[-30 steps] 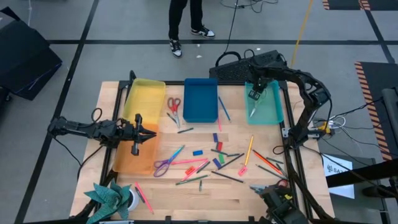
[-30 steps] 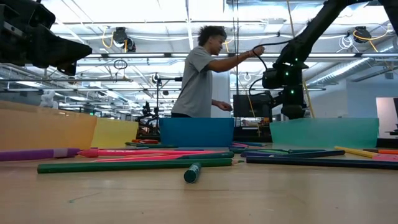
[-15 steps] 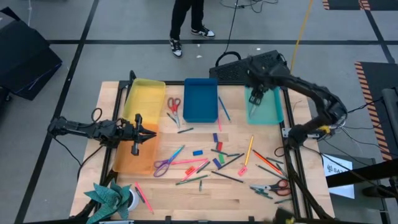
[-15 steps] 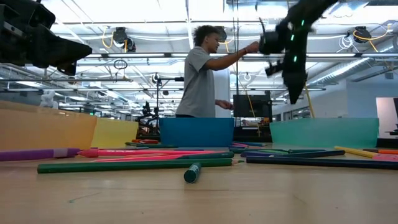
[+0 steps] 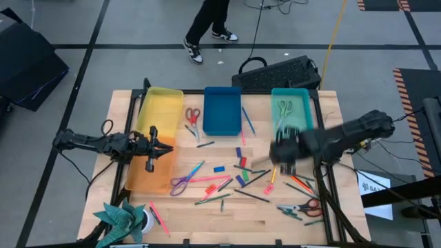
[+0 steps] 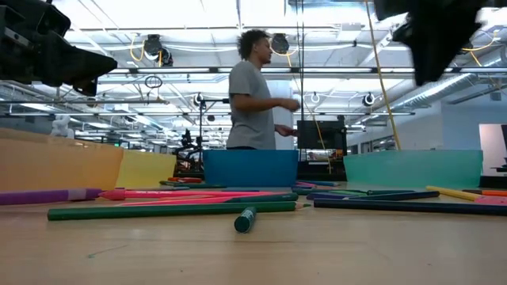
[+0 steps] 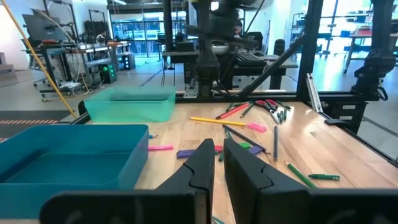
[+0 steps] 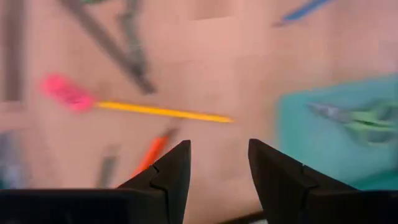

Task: Sort crayons/erasers/pens/pencils in bins
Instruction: Put the black scissors into the light blue bin

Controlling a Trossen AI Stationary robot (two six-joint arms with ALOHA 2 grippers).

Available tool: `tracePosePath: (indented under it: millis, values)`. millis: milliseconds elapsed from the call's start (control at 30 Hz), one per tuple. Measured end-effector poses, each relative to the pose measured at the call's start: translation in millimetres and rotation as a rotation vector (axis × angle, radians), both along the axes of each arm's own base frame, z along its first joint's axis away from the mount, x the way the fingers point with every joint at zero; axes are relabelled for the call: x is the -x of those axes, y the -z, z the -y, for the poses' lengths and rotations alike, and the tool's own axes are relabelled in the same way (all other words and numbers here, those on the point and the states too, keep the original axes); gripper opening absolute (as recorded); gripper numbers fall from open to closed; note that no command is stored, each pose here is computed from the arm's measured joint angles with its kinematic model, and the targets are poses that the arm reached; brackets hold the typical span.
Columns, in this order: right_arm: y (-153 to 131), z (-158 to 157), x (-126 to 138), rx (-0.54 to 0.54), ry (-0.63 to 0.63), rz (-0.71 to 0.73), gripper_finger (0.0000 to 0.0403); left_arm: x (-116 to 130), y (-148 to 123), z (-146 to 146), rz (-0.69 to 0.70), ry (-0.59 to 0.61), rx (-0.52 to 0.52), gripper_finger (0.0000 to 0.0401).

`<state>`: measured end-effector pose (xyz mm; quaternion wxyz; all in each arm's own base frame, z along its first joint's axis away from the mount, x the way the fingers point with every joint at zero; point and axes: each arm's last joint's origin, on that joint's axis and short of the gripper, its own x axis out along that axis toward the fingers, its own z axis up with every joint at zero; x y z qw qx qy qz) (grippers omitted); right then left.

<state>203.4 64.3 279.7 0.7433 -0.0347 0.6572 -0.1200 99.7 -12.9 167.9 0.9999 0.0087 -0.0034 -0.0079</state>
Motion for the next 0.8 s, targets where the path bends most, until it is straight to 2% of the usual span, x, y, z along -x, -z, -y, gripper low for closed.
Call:
tracePosePath:
  millis: [233,400,600,800]
  values:
    - [34.9,-101.0,21.8,-0.091,-0.077,-0.093,0.0153,0.0,-0.2,0.0,0.001,0.0,0.0,0.004]
    - [59.5,-153.4,41.1,-0.175,-0.15,-0.123,0.0153,0.0,-0.1,0.0,0.001,0.0,0.0,0.004]
    - [75.5,-179.9,64.4,-0.154,-0.255,-0.169,0.0153,0.0,-0.1,0.0,0.0,0.0,0.0,0.004]
    - [87.3,-186.9,67.4,-0.157,-0.295,-0.249,0.0153,0.0,-0.1,0.0,0.0,0.0,0.0,0.004]
